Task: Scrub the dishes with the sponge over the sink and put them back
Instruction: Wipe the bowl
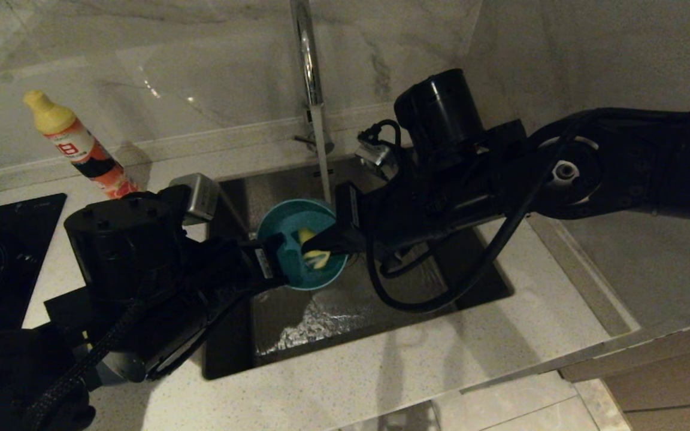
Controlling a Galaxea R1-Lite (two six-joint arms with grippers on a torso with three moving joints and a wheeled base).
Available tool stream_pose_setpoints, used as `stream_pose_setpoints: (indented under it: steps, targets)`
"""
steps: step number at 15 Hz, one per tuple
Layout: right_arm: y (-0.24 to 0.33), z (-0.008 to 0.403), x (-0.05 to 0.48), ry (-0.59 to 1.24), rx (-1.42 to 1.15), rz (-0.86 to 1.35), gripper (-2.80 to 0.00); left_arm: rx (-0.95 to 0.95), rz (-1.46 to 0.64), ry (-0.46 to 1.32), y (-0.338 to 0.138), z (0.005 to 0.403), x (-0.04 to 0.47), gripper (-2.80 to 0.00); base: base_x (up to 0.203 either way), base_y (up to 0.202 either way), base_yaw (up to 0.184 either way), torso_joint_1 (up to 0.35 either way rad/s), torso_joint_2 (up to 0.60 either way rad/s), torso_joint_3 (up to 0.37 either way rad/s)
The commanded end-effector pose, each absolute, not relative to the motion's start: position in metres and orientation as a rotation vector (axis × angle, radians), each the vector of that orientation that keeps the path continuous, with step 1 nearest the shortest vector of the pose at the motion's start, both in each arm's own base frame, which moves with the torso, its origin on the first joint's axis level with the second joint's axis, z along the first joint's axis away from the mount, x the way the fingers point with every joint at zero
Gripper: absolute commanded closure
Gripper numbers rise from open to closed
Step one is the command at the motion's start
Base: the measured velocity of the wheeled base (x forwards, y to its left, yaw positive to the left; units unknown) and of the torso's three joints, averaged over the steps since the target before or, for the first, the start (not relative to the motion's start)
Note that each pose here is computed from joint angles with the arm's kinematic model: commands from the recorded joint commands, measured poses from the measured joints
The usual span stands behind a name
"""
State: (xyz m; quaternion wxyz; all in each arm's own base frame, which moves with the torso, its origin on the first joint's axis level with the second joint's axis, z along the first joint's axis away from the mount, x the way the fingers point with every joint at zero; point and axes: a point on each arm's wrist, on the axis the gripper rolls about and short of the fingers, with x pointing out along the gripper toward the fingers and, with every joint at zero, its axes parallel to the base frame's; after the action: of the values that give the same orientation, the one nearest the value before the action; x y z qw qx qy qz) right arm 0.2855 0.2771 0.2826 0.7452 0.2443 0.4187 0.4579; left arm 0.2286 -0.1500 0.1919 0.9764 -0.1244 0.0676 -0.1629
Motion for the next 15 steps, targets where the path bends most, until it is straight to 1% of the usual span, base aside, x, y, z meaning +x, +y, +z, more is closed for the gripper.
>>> stream_pose_setpoints:
  steps: [1,8,15]
  targets:
    - [0.271,0.290,0.284,0.900,0.547,1.002,0.00,-0.253,-0.327,0.133,-0.150,0.192,0.228,0.00,0.000,0.000,0.000,0.000,0.00,0.000]
    - [0.260,0.302,0.282,0.858,0.557,0.988,0.00,-0.246,-0.324,0.148,-0.151,0.188,0.230,0.00,0.000,0.000,0.000,0.000,0.00,0.000]
    - [0.249,0.301,0.276,0.878,0.557,0.966,0.00,-0.244,-0.321,0.153,-0.150,0.186,0.230,0.00,0.000,0.000,0.000,0.000,0.00,0.000]
